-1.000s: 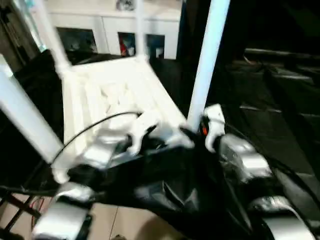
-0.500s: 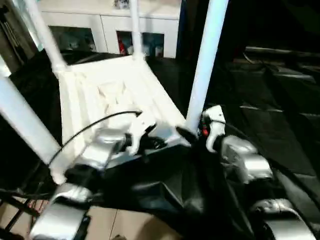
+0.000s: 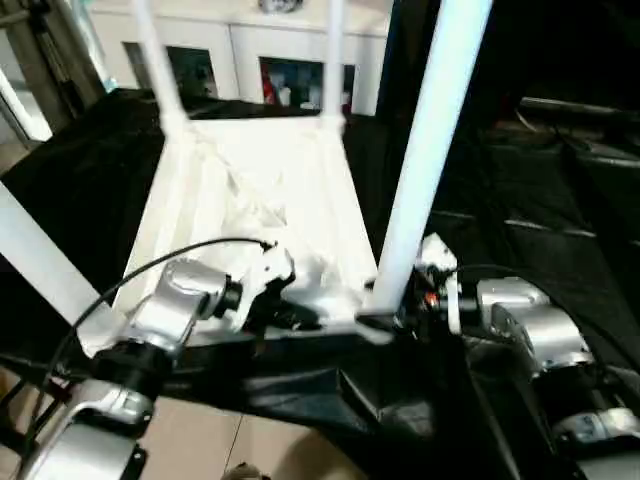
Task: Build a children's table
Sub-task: Rotate leg to tighten
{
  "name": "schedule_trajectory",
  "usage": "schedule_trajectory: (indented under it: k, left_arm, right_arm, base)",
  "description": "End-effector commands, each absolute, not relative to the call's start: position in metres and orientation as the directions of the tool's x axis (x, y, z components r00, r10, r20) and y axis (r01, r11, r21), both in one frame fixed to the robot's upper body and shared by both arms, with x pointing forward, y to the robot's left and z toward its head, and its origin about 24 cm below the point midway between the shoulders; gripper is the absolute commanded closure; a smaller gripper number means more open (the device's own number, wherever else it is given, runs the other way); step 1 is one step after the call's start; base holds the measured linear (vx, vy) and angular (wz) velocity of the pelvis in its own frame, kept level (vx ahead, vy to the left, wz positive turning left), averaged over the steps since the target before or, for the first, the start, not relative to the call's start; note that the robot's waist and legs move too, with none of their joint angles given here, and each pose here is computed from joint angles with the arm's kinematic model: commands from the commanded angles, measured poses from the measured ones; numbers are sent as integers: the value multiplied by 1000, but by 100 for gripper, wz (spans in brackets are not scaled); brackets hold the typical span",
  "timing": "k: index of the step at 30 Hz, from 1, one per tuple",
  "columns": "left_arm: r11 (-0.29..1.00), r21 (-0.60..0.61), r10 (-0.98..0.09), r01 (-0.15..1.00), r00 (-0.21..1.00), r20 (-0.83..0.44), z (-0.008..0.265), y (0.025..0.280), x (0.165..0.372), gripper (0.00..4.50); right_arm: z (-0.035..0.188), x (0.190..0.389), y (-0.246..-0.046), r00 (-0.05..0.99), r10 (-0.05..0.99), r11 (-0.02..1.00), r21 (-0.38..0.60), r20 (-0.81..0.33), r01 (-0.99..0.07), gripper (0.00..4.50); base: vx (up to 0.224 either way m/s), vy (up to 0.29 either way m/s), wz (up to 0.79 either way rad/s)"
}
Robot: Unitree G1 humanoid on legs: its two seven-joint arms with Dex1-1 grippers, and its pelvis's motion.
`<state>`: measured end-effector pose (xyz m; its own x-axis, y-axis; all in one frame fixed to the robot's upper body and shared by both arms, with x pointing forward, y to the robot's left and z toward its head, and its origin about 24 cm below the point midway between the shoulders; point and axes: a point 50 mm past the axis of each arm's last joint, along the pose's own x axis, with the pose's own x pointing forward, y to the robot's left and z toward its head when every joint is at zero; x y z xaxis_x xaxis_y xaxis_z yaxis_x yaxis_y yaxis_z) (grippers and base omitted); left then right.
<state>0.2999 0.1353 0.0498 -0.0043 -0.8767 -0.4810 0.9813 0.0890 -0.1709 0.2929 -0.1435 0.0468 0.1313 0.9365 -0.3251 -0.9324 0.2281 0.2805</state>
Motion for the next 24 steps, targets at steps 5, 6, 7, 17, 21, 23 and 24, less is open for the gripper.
schedule_trajectory:
  k: [5, 6, 7, 17, 21, 23, 24]
  left_arm:
    - [-25, -132, -909, 991, -77, -409, 68, 121, 298, 450]
    - [-14, -128, -910, 992, -66, -410, 67, 121, 298, 450]
    - [-7, -125, -910, 992, -58, -411, 66, 121, 298, 450]
    - [251, -80, -906, 965, 205, -370, 69, 103, 322, 450]
    - [434, -65, -851, 899, 385, -357, 70, 87, 338, 450]
    - [465, -69, -841, 883, 416, -348, 70, 84, 340, 450]
    - [507, -79, -827, 858, 458, -327, 72, 77, 343, 450]
  right_arm:
    - [39, 277, -126, -36, 947, 88, 367, -319, -926, 129]
    - [39, 278, -124, -23, 948, 97, 356, -318, -929, 149]
    - [39, 279, -124, -16, 948, 102, 353, -317, -930, 149]
    - [22, 306, -102, 413, 846, 503, 247, -336, -828, 176]
    - [16, 317, -79, 592, 736, 674, 268, -329, -688, 207]
    - [15, 321, -74, 636, 697, 717, 282, -331, -638, 214]
    - [14, 324, -67, 684, 651, 759, 297, -329, -579, 221]
  base:
    - [0, 0, 0]
    - [0, 0, 0]
    - [0, 0, 0]
    - [0, 0, 0]
    - [0, 0, 0]
    - [0, 0, 0]
    - [0, 0, 0]
